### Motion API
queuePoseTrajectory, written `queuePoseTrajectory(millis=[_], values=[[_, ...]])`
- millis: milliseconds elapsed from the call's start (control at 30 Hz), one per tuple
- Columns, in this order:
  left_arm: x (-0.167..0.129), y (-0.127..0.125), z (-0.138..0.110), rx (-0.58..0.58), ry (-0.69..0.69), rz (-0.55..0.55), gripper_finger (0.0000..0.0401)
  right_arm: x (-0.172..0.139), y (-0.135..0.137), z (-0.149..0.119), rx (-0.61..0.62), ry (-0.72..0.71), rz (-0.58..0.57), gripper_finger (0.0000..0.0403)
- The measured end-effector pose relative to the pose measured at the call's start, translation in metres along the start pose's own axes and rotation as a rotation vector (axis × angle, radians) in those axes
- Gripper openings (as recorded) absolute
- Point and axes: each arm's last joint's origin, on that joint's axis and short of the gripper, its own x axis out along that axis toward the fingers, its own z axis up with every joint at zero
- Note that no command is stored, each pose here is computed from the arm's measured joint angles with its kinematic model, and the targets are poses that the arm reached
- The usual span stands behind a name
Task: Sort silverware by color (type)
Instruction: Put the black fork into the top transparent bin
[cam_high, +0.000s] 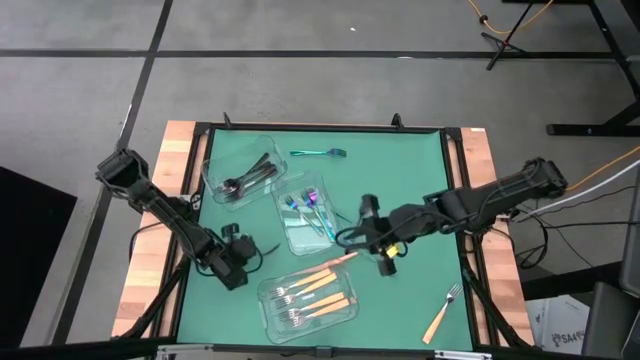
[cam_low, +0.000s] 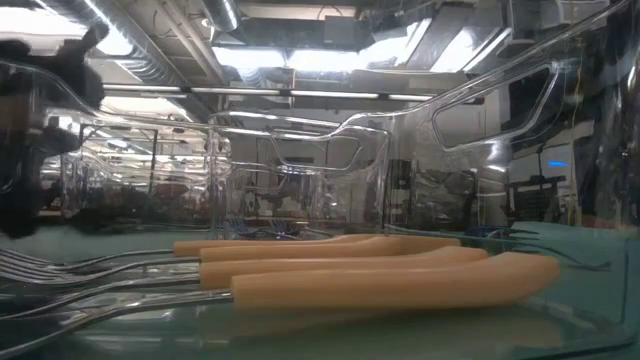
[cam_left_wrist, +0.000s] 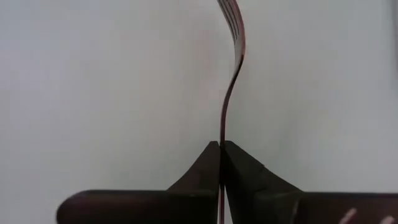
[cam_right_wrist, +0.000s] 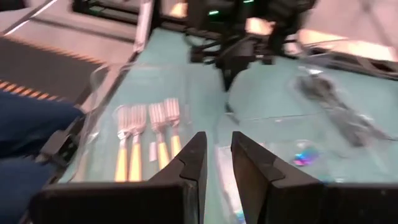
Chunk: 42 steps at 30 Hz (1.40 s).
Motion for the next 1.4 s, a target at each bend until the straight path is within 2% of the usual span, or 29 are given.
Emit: queuePoseTrajectory(millis=[200,400,567,800,1033,1400], values=[[-0.012,-0.010,0.017,-0.085,-0.122,0.009,0.0003,-0.003,-0.005,0.001,0.069,-0.017,-0.147,0.0062],[-0.033,-0.021,0.037,-0.111,-0.236,0.038,0.0002,-0.004,-0.006,0.001,0.085,-0.020,-0.184,0.0062],[-0.053,-0.027,0.055,-0.120,-0.333,0.090,0.0001,-0.004,-0.006,0.001,0.087,-0.021,-0.185,0.0062],[-0.078,-0.035,0.074,-0.113,-0.428,0.109,0.0001,-0.003,-0.006,0.001,0.087,-0.021,-0.185,0.0062],[-0.097,-0.047,0.096,-0.099,-0.672,0.131,0.0000,0.009,-0.004,0.000,0.075,-0.017,-0.184,0.0062],[-0.120,-0.065,0.125,0.007,-0.921,0.071,0.0000,0.045,0.003,0.012,-0.055,-0.181,-0.140,0.0062]])
